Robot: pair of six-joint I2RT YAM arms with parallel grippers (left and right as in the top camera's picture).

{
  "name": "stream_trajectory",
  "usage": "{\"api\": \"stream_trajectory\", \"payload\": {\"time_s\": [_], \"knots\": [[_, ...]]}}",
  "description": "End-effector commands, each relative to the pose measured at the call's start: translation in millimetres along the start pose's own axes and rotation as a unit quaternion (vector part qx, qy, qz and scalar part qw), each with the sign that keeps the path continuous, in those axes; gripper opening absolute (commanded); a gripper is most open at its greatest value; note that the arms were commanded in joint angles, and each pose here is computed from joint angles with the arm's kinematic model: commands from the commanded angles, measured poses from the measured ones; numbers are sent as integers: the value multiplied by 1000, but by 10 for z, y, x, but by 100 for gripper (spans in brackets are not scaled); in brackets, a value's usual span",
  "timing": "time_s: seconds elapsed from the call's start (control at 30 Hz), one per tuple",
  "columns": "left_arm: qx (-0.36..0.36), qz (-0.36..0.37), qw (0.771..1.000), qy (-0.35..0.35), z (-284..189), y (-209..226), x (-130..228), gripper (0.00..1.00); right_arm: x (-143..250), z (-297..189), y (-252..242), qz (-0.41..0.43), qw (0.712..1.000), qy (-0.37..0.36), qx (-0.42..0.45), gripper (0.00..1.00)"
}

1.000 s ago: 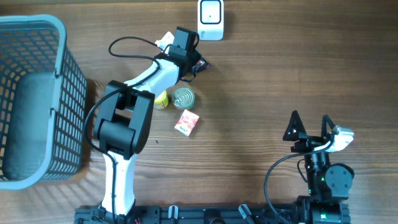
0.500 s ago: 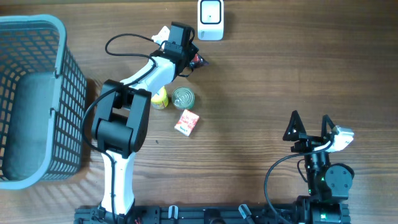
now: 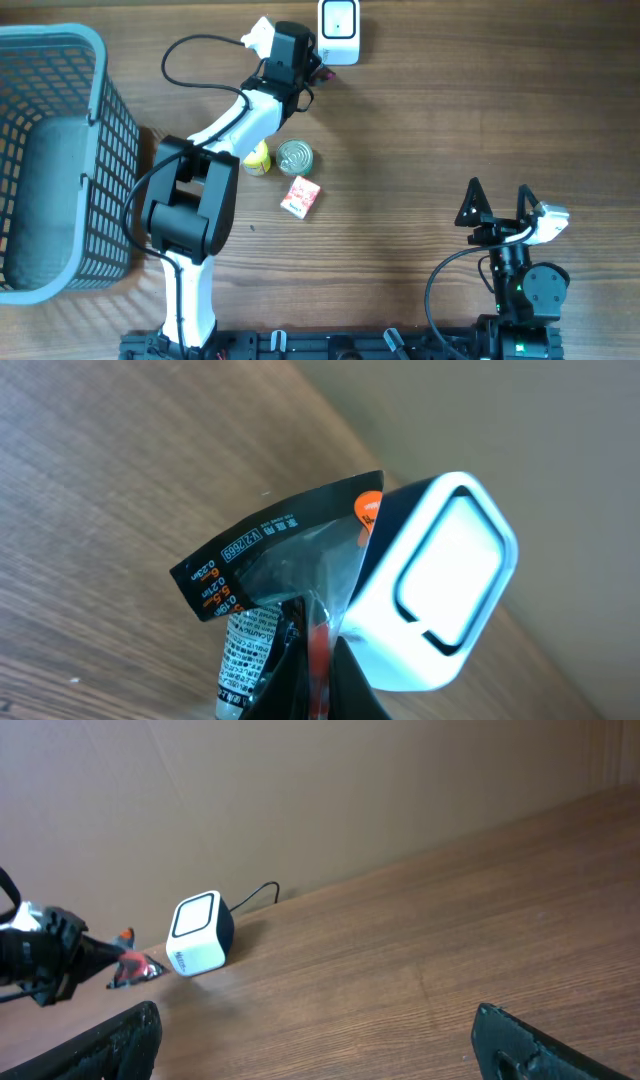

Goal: Scan the item barcode
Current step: 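Hold the bag's barcode in front of the white scanner, left gripper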

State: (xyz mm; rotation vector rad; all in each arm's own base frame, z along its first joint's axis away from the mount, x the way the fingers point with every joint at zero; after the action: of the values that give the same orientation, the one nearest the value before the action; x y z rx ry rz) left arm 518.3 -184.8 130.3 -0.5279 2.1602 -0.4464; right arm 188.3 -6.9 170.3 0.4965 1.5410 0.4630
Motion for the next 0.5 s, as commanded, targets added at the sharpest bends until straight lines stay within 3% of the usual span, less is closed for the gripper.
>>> {"api": "stream_trajectory", "payload": {"time_s": [0.0, 0.13, 0.23, 0.47], "knots": [[20, 15, 998, -53, -159, -220, -203, 4, -8, -2, 4, -2, 1000, -3, 0, 100], [76, -3, 991, -112, -218, -430, -419, 4, -8, -2, 4, -2, 1000, -3, 0, 100], [77, -18, 983, -166, -271, -470, -576, 4, -8, -2, 4, -2, 1000, -3, 0, 100], [100, -34, 972, -208, -237, -514, -653, 4, -8, -2, 4, -2, 1000, -3, 0, 100]]}}
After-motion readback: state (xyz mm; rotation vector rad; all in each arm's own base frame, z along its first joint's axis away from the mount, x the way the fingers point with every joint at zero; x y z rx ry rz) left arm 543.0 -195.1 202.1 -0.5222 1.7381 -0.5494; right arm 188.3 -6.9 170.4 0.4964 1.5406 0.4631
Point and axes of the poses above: each gripper's point midway between its finger pads, its own z axis out along the fingers, its own y axis along the line the jaws close on, x = y × z, the point moved 6 cm from there along -z, back along the fingers, and after that the axes turned 15 degrees about z, right-handed, at the moved point
